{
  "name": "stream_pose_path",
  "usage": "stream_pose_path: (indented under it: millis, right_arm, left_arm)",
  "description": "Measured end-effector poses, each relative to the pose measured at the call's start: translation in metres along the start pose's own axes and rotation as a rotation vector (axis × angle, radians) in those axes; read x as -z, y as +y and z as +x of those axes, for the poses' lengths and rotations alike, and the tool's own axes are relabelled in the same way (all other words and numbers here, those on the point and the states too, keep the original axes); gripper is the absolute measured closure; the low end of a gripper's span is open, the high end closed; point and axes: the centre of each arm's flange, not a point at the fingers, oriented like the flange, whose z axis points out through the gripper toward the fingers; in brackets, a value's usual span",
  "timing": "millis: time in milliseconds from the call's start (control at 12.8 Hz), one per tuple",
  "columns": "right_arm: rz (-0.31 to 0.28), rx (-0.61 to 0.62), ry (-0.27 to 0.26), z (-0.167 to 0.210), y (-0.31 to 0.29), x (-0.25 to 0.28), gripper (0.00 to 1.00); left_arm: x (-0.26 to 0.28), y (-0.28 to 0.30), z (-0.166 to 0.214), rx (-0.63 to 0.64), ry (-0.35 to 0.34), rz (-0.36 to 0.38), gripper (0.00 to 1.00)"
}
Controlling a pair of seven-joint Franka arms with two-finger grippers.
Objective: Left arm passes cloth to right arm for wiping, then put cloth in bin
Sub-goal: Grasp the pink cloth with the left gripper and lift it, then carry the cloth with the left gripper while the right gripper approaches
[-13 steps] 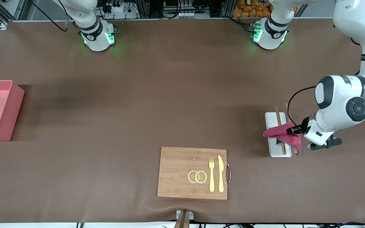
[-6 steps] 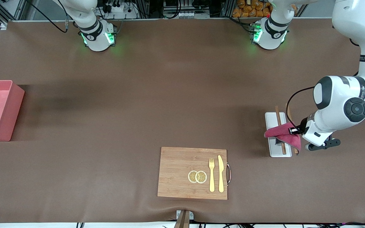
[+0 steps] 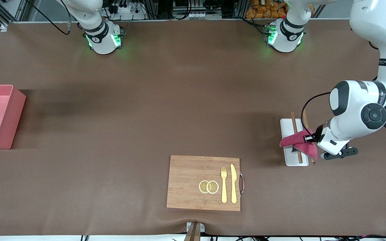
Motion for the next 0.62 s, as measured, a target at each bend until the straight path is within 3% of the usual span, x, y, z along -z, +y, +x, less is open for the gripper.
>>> stream_pose_path:
  millis: [312, 624]
  right_arm:
    - [-0.023, 0.094, -0.010, 0.012, -0.056, -0.003, 0.00]
    - [-0.047, 0.236, -0.083, 0.038, -0.147, -0.041, 0.00]
  left_arm:
    - [0.042, 0.059, -0.004, 0.001, 0.062, -0.028, 0.96]
    - [0.071, 0.159, -0.040, 0.101, 0.084, -0.073, 0.96]
